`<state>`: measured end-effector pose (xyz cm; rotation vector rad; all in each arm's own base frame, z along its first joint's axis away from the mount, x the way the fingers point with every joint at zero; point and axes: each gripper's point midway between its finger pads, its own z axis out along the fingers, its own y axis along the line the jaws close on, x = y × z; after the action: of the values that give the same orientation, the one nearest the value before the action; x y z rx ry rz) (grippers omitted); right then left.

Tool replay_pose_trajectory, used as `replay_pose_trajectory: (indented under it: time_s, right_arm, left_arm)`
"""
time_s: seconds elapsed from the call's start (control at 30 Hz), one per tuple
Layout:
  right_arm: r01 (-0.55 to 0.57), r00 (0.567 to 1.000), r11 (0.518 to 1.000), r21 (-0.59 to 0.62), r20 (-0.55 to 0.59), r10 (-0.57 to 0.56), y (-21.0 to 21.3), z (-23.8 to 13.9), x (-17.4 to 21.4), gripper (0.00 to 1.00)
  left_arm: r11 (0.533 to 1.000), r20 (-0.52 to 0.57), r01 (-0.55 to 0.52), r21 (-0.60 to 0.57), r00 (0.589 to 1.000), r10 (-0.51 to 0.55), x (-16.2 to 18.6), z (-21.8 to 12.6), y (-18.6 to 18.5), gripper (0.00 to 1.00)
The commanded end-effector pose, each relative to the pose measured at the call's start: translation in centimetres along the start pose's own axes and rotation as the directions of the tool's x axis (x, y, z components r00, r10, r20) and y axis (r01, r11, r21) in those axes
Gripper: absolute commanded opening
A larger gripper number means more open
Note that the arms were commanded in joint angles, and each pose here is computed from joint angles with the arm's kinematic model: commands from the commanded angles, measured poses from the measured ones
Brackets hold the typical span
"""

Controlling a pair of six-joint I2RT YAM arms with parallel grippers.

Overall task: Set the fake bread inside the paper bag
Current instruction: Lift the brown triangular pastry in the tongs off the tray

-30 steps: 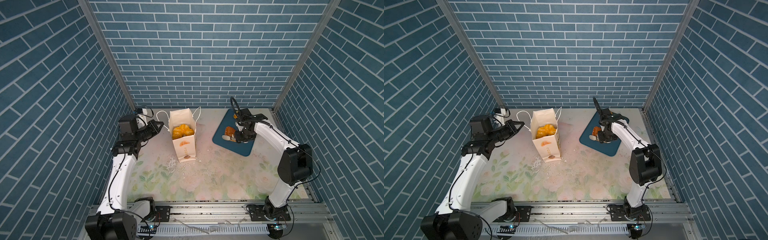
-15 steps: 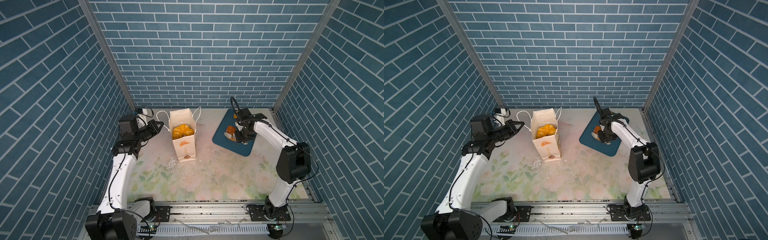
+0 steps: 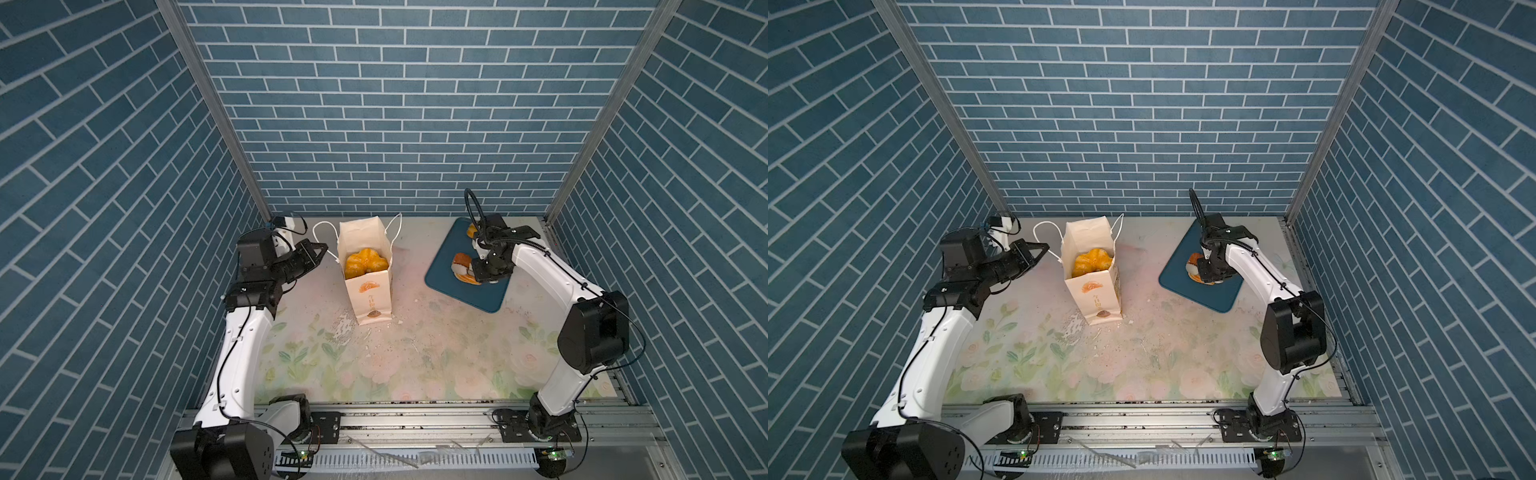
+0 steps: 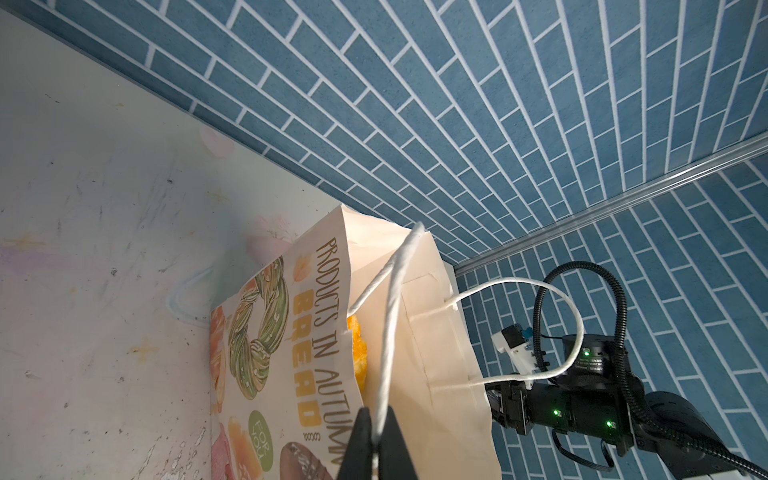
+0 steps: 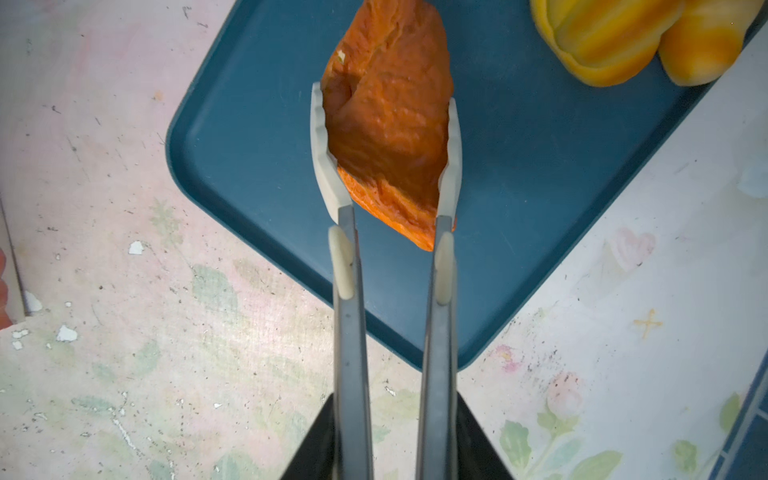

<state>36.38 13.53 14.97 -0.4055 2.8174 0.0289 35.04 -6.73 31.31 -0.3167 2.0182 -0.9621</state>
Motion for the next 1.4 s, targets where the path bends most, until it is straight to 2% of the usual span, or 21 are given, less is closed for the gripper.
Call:
replay_pose_trajectory:
  time_s: [0.0,0.57,0.97,1.37]
  right_arm:
    - [-0.043,0.998,0.999,0.008,0.049,0.042,-0.4,-1.8,-0.2,0.32]
    - [-0.095,0.988,0.995,0.005,0.126,0.094,-0.8,-4.4,0.6,0.27]
    - [-0.114,0.967,0.993,-0.013,0.226,0.114,-0.8,-8.8,0.5,0.25]
    - [-0.057,0.927,0.998,-0.023,0.371,0.061,0.9,-14.8,-1.4,0.24]
  left_arm:
    - [1.000,0.008,-0.014,0.014,1.000,0.014,-0.1,-0.1,-0.2,0.08]
    - [1.000,0.009,-0.014,0.013,1.000,0.014,0.3,-0.7,-0.4,0.08]
    - [1.000,0.009,0.005,0.009,1.000,-0.005,0.2,-0.4,-0.1,0.08]
    - [1.000,0.004,0.012,0.013,1.000,-0.013,0.2,-0.1,-0.1,0.08]
